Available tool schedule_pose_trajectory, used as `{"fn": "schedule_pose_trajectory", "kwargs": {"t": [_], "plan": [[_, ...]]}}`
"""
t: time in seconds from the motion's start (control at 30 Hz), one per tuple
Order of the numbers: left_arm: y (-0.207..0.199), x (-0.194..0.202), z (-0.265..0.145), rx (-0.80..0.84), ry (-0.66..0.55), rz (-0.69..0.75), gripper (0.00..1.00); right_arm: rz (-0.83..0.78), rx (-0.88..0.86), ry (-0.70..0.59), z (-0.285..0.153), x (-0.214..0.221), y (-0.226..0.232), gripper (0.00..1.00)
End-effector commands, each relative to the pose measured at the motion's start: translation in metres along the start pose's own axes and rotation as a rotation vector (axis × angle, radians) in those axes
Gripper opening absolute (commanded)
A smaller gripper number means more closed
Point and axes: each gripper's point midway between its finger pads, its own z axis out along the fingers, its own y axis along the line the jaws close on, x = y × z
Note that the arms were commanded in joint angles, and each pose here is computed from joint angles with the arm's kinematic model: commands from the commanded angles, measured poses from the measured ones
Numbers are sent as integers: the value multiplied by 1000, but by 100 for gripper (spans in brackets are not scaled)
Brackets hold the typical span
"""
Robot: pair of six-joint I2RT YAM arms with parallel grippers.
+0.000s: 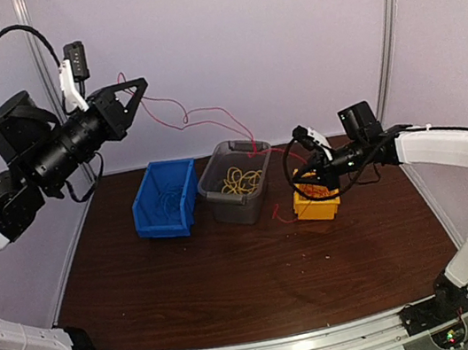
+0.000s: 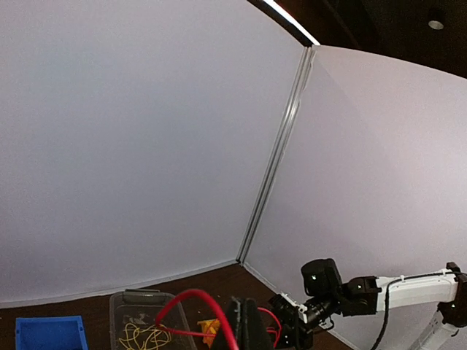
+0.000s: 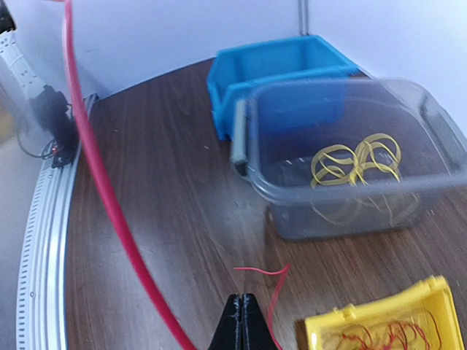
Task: Untangle the cables
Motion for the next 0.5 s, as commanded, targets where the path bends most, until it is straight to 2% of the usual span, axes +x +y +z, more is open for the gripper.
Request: {"fn": "schedule_pose_trajectory", "kwargs": {"t": [0.0,0.23,0.47], "plan": [[32,-28,-33,-188,-86,86,0,56,81,96,-41,48,-28,0],[48,-24,-45,-276,-46,115,0,143,192,81,-96,68,-71,0],[59,-21,-54,-338,-15,129,0,218,267,31,-137,65,-103,0]]}}
